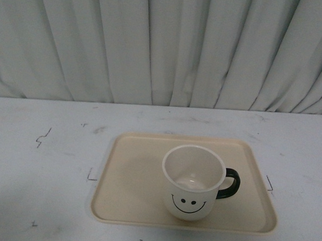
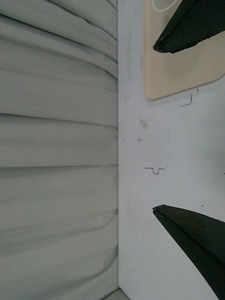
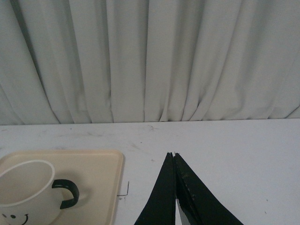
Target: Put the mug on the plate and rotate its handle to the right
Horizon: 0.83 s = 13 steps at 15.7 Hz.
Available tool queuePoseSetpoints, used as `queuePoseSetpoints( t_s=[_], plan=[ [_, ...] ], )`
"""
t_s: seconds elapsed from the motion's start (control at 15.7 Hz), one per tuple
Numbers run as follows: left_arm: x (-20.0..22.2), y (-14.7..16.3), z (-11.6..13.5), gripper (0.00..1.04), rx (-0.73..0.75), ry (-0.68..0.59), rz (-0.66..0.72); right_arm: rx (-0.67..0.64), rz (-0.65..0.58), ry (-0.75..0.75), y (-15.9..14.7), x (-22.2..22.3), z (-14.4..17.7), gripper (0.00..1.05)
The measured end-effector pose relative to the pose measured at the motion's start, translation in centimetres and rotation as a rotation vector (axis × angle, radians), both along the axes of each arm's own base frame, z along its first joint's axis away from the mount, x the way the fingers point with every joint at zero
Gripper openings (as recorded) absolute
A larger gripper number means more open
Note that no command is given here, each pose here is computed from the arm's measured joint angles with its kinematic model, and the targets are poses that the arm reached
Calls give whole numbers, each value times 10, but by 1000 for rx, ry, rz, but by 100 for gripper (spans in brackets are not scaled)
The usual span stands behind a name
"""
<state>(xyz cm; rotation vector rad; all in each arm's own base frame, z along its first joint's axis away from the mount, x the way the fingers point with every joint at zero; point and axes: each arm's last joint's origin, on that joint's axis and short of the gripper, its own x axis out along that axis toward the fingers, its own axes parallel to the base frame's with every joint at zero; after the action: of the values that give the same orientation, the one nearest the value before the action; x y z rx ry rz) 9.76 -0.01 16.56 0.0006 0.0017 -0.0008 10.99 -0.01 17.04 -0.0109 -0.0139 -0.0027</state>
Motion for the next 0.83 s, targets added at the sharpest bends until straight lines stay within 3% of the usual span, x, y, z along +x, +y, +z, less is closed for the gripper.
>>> queuePoseSetpoints(
  t_s=[0.19, 0.26, 0.38, 0.57, 0.83],
  plan=[
    [0, 0, 0, 98, 0, 0, 0, 0, 3, 56, 0, -8, -7, 2],
    [0, 0, 0, 98, 0, 1, 0, 0, 3, -7, 0, -13, -2, 2],
    [0, 0, 0, 98, 0, 0, 0, 0, 2, 15, 0, -13, -4, 2],
    [0, 0, 0, 98, 0, 0, 0, 0, 2, 10, 0, -13, -4, 35],
    [0, 0, 0, 98, 0, 0, 0, 0, 2, 10, 0, -13, -4, 92]
  ],
)
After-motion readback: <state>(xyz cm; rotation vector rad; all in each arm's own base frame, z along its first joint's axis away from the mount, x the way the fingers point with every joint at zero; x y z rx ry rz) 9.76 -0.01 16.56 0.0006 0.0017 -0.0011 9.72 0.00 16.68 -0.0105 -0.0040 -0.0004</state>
